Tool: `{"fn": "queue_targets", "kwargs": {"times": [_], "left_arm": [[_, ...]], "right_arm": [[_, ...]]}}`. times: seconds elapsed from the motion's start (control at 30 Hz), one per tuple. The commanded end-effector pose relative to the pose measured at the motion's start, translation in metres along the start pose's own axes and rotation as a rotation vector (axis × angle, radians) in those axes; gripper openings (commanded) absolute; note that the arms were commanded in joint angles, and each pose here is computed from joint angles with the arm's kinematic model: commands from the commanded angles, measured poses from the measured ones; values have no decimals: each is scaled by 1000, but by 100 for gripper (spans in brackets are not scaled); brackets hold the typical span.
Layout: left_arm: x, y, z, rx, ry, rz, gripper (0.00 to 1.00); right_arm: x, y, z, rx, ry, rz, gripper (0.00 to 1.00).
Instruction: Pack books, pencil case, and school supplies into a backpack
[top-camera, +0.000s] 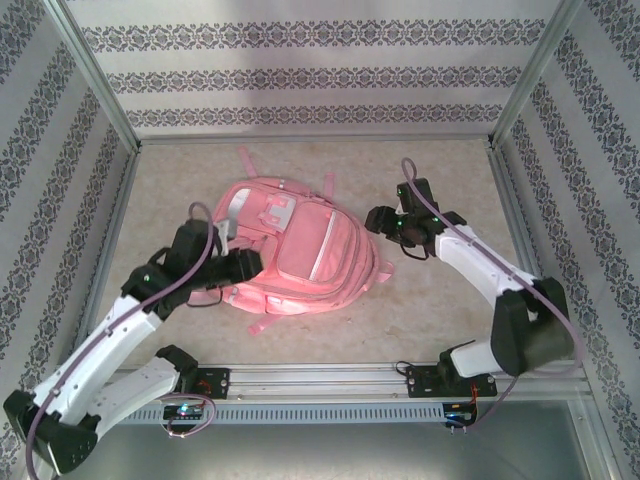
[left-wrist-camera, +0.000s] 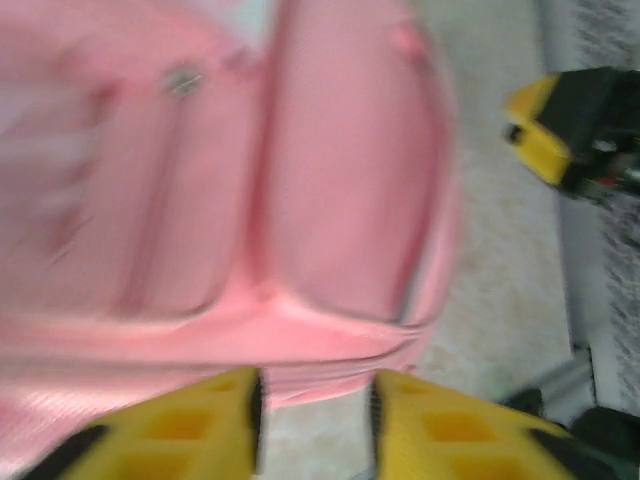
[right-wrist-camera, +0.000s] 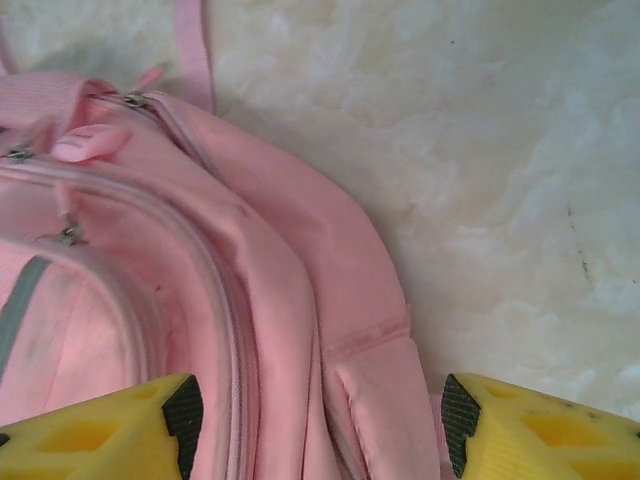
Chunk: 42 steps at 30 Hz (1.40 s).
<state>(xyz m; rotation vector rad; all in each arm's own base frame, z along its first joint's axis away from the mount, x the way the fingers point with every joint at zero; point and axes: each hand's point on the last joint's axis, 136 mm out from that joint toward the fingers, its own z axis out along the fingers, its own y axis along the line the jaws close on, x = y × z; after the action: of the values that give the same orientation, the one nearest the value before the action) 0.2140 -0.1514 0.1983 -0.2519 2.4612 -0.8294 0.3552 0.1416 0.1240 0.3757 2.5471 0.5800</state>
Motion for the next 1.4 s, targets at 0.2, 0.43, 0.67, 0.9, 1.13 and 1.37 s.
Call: {"fn": "queue_targets", "kwargs": {"times": [0.2,0.43,0.67,0.9,1.13,1.37], "left_arm": [[20,83,-21,-275,-137,-226,0],[14,85,29,-256,-117,-178,0],[-26,73,64,-348,-109,-108,2],[-77,40,123,-359,-49,16,13],[-133,-19,192,-242,31,115,16],[-202,-67,189,-41,-51,102,32]], "right_arm": [[-25,11,44,82,46,-31,64],[-6,8,63,144,102,-93,64],[30,-5,60,161,148,-140,65],[73,-13,32,93,143,-155,63],[123,21,8,-60,151,-167,60],[152,134,-7,-400,154,-281,68]]}}
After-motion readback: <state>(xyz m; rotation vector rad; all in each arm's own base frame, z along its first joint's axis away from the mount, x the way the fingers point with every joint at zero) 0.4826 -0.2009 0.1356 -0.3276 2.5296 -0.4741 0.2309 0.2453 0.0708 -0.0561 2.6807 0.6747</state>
